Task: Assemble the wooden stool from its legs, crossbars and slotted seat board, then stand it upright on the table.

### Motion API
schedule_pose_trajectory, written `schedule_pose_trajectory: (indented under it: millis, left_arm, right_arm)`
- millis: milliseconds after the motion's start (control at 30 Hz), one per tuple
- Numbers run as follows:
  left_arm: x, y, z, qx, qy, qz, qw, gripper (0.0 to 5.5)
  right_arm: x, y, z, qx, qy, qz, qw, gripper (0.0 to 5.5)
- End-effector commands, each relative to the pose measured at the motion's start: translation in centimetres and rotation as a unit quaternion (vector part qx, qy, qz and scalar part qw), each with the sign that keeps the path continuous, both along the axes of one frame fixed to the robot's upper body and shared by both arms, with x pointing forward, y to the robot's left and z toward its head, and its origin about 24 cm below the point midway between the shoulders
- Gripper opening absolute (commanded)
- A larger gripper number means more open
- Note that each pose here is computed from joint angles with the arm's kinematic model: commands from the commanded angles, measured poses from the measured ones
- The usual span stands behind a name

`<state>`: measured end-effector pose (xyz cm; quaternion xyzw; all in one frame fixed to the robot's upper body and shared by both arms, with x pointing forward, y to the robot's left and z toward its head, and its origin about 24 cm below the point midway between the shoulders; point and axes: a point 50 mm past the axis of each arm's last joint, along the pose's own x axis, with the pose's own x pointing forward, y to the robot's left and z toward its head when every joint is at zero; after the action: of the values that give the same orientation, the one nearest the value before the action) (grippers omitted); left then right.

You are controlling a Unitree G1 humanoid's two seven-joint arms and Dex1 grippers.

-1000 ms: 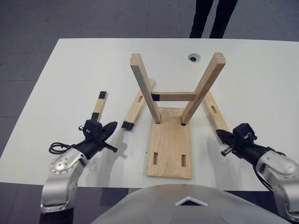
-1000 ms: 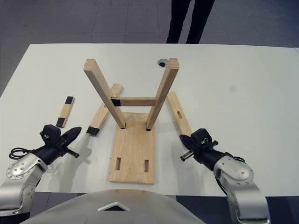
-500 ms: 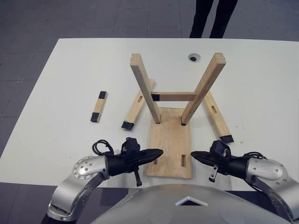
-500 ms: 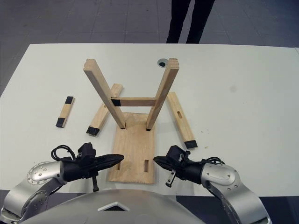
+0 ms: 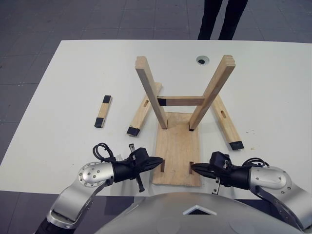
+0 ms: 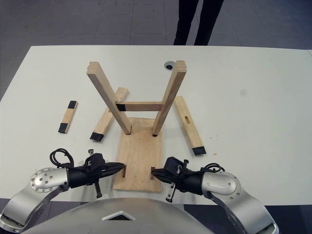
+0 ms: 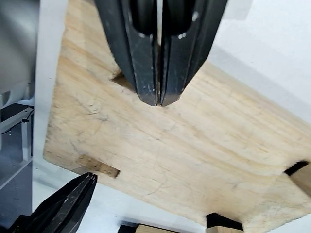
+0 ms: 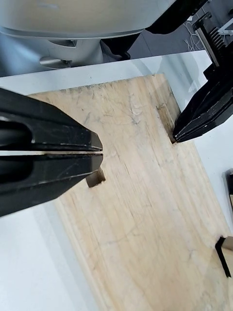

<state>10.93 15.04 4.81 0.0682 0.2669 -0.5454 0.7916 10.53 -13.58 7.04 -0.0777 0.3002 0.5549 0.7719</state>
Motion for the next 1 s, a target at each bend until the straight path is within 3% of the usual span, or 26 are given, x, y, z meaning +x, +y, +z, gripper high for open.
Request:
schedule_pose_trajectory:
  millis: [33,400,600,800,1000]
  left_arm:
    - [-1.0,0.3,-1.2,0.033,0.032,-0.016,0.999,0.12]
    - [1.8,2.0,-2.5,0.114,0.005,0.028,0.993,0.12]
    - [5.6,0.7,-3.1,0.108,-0.029,0.059,0.992,0.12]
    - [6.1,0.0,-3.8,0.102,-0.029,0.07,0.992,0.12]
    - [6.8,0.0,-3.7,0.102,-0.041,0.078,0.991,0.12]
  right_arm:
    - [0.1,-0.1,-1.0,-0.028,0.016,0.011,0.999,0.1]
    - [1.3,-1.1,-2.1,-0.059,0.021,-0.006,0.998,0.1]
    - [3.7,-1.8,-2.3,-0.062,-0.003,-0.044,0.997,0.1]
    - [8.1,-4.1,-2.3,-0.088,-0.047,-0.098,0.99,0.1]
    - [9.4,-5.5,-2.9,-0.103,-0.051,-0.118,0.986,0.1]
